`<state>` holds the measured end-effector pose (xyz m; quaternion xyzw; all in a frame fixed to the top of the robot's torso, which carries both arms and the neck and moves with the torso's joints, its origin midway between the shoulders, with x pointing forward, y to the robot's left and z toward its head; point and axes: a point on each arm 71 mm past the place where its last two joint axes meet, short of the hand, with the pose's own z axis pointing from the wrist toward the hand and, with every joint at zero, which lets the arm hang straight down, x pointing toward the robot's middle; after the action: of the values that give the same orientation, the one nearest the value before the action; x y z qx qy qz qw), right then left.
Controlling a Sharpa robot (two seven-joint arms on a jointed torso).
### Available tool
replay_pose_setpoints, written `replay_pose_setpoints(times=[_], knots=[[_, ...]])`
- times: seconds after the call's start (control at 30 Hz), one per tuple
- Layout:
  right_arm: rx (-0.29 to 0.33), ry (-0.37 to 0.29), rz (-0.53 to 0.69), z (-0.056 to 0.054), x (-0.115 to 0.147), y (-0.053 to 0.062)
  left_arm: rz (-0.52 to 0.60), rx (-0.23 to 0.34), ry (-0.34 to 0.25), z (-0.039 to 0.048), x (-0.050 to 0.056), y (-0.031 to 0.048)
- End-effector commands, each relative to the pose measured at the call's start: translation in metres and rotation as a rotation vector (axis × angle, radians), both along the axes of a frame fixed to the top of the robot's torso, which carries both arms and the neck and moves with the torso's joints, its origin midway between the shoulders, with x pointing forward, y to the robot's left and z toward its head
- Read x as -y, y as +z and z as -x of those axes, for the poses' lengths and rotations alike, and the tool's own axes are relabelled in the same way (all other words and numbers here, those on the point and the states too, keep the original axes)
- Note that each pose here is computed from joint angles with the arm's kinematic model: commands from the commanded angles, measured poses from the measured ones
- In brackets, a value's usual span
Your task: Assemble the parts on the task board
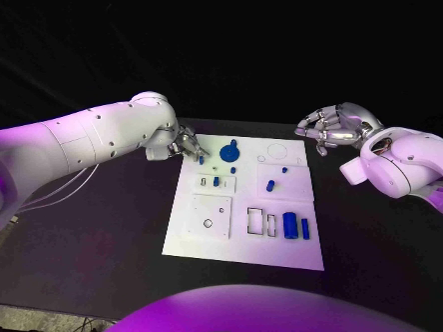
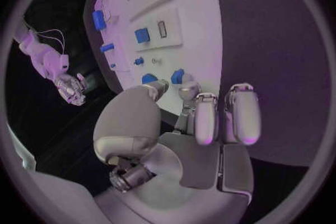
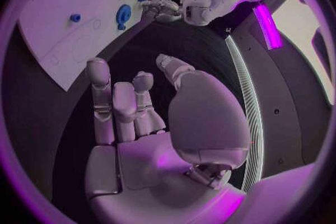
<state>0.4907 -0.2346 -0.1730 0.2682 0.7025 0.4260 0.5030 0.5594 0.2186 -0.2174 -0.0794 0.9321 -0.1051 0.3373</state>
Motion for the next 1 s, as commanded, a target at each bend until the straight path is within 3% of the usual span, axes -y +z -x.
replay_pose_setpoints(times=[0.03,1.0], knots=[[0.001,0.014,0.005,0.0002,-0.0011,-0.0002,0.02,0.002,-0.007,0.0,0.0023,0.0],[-0.001,0.017,0.005,0.0,-0.0022,-0.0008,0.05,-0.015,-0.006,0.0007,0.0013,-0.0005]])
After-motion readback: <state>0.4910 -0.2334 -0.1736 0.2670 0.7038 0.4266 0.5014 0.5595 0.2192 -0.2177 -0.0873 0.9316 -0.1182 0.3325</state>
